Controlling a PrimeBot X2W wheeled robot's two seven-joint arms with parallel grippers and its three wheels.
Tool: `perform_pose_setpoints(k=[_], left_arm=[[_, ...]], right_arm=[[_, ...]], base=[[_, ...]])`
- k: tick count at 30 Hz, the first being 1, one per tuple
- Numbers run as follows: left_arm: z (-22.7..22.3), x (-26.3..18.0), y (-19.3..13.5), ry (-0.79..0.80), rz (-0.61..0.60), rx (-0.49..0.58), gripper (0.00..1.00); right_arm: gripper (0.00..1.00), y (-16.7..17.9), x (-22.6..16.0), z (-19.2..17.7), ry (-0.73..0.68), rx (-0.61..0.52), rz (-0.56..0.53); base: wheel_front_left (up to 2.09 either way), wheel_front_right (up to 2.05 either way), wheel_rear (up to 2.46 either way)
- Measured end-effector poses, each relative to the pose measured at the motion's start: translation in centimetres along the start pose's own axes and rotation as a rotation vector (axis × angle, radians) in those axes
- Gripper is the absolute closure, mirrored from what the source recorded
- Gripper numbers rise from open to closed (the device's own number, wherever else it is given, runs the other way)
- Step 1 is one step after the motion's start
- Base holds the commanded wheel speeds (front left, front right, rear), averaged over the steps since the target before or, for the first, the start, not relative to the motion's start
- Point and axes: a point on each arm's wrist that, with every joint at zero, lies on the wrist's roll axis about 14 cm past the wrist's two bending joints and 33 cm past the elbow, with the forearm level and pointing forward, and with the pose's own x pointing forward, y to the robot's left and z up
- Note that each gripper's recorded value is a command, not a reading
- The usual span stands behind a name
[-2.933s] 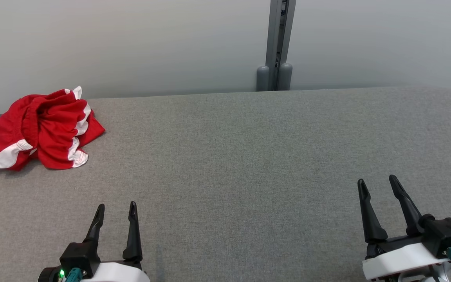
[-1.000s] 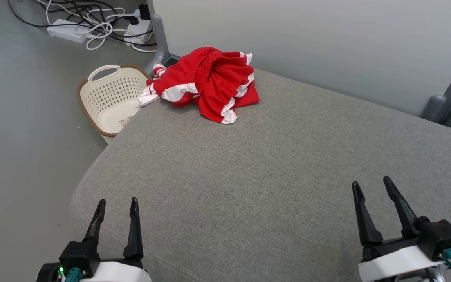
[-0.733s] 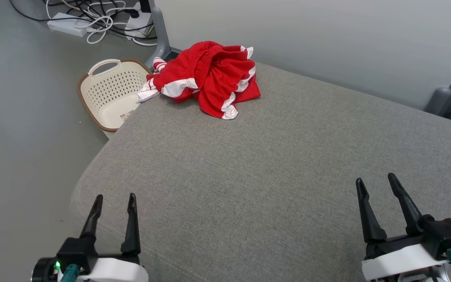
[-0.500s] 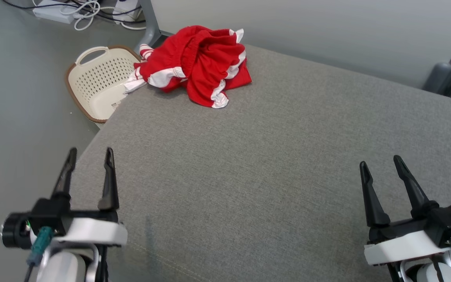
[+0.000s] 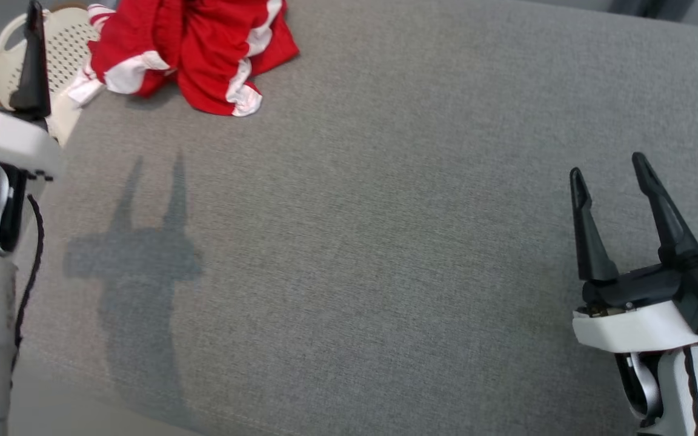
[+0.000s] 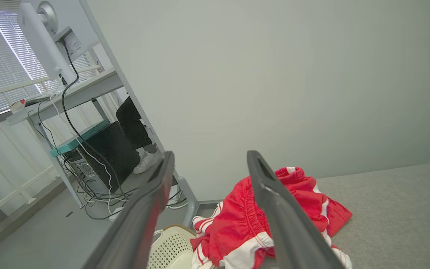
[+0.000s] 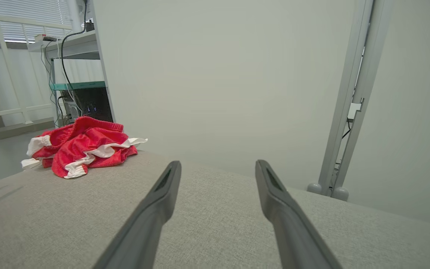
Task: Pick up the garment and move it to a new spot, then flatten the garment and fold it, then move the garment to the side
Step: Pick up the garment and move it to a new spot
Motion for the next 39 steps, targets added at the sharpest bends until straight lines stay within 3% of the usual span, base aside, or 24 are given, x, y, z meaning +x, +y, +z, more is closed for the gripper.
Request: perform_pose_setpoints(k=[6,16,27,29,30,32,33,39], left_arm=[[-5.4,5.3,-2.9,0.224,-0.093,0.027,0.0],[-16.0,7.1,-7.5,0.549,-0.171,0.042,0.0],[-19.2,6.5,-6.3,0.662,-0.133,0.091,0.0],[-19.4,6.5,-6.1,0.672,-0.128,0.094,0.05],[-19.4,6.5,-6.1,0.676,-0.126,0.094,0.44],[-19.6,6.5,-6.1,0.68,-0.124,0.091,0.76],[-19.7,6.6,-6.0,0.682,-0.121,0.09,1.0],[-20.0,6.8,-5.6,0.676,-0.099,0.097,1.0]], right_arm=[[0.0,-3.4,-0.4,-2.4,0.039,-0.054,-0.07],[0.0,-7.0,-2.0,-6.6,0.126,-0.071,-0.154],[0.0,-7.5,-2.1,-7.2,0.135,-0.062,-0.166],[0.0,-7.4,-2.1,-7.3,0.135,-0.059,-0.164],[0.0,-7.4,-2.0,-7.3,0.133,-0.058,-0.163],[0.0,-7.4,-2.0,-7.3,0.133,-0.056,-0.161],[0.0,-7.4,-1.9,-7.3,0.132,-0.054,-0.162],[0.0,-8.0,-2.1,-7.0,0.128,-0.063,-0.176]], base=[[0.0,0.0,0.0],[0.0,0.0,0.0],[0.0,0.0,0.0],[0.0,0.0,0.0],[0.0,0.0,0.0],[0.0,0.0,0.0],[0.0,0.0,0.0],[0.0,0.0,0.0]])
